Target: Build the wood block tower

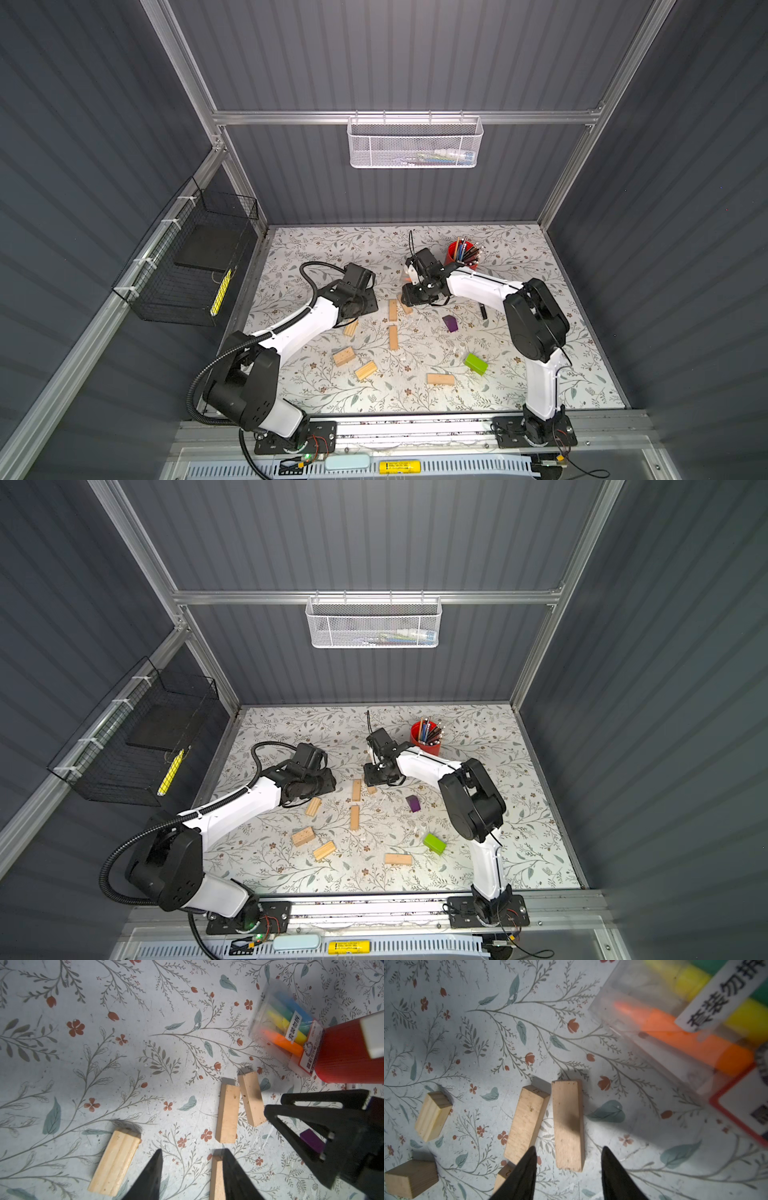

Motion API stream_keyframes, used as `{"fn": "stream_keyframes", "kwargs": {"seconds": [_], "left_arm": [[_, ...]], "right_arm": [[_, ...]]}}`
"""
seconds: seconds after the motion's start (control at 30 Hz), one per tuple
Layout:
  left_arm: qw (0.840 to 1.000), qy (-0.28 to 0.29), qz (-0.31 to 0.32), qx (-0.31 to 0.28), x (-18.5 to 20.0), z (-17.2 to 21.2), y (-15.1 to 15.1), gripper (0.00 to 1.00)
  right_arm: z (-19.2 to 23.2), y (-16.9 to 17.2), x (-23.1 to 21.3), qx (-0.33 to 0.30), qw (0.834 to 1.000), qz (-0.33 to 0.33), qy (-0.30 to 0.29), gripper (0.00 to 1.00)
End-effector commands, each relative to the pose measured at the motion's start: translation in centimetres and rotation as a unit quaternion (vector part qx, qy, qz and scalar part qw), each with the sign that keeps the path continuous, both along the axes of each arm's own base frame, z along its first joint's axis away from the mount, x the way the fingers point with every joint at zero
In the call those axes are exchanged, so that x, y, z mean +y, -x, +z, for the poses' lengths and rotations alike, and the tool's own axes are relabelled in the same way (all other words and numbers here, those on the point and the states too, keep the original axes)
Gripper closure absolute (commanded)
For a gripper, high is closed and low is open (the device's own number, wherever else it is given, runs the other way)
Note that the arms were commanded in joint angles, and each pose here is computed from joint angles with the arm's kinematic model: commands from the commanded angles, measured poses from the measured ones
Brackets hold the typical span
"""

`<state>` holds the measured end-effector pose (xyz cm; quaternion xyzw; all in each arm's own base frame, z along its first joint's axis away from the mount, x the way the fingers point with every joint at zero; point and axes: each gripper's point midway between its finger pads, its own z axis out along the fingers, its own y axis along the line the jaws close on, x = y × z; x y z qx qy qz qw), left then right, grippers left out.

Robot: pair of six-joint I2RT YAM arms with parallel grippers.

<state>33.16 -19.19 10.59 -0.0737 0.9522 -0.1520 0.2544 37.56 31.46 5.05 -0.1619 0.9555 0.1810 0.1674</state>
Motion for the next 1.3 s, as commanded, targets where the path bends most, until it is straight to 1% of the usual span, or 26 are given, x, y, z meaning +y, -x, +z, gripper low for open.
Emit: {"fn": "stream_keyframes", "kwargs": {"seconds": [0.0,0.1,0.33,0.53,0.63,0.73,0.83,0.9,1.03,1.1,1.17,1.27], "left_arm": [[1.000,0.007,0.010,0.001,0.3,0.0,0.0,0.53],[1.000,0.007,0.013,0.000,0.4,-0.1,0.0,0.53],[1.000,0.008,0.015,0.009,0.3,-0.7,-0.1,0.53],[1.000,0.010,0.014,0.011,0.2,-0.8,-0.2,0.53],[1.000,0.011,0.013,0.013,0.1,-0.8,-0.3,0.53],[1.000,0.013,0.011,0.014,0.0,-0.9,-0.2,0.53],[1.000,0.015,0.010,0.016,-0.1,-1.0,-0.2,0.53],[1.000,0.017,0.010,0.018,-0.2,-1.1,-0.2,0.54],[0.999,0.031,0.009,0.017,-0.7,-1.0,-0.4,0.55],[0.999,0.036,0.008,0.017,-0.9,-1.1,-0.5,0.55],[0.999,0.037,0.007,0.019,-1.1,-1.2,-0.5,0.55],[0.999,0.038,0.006,0.022,-1.2,-1.4,-0.5,0.55]], "right_arm": [[-0.6,0.2,0.1,0.005,1.000,0.012,0.020,0.51],[-1.4,0.3,0.3,0.016,0.999,0.015,0.024,0.52],[-2.1,0.1,0.4,0.018,0.999,0.020,0.027,0.57],[-2.6,0.2,0.7,0.025,0.999,0.024,0.022,0.65],[-2.9,0.4,0.6,0.030,0.999,0.024,0.022,0.71],[-3.0,0.9,0.5,0.037,0.999,0.019,0.017,0.73],[-3.0,1.4,0.0,0.047,0.999,-0.001,0.015,0.73],[-2.9,1.9,0.1,0.056,0.998,-0.017,0.002,0.73],[-2.9,2.8,-0.2,0.079,0.995,-0.059,-0.012,0.73],[-2.7,3.1,-0.2,0.081,0.993,-0.078,-0.019,0.73],[-2.9,3.3,-0.5,0.083,0.992,-0.099,-0.010,0.73],[-3.4,3.4,-0.4,0.090,0.989,-0.113,-0.014,0.72]]}}
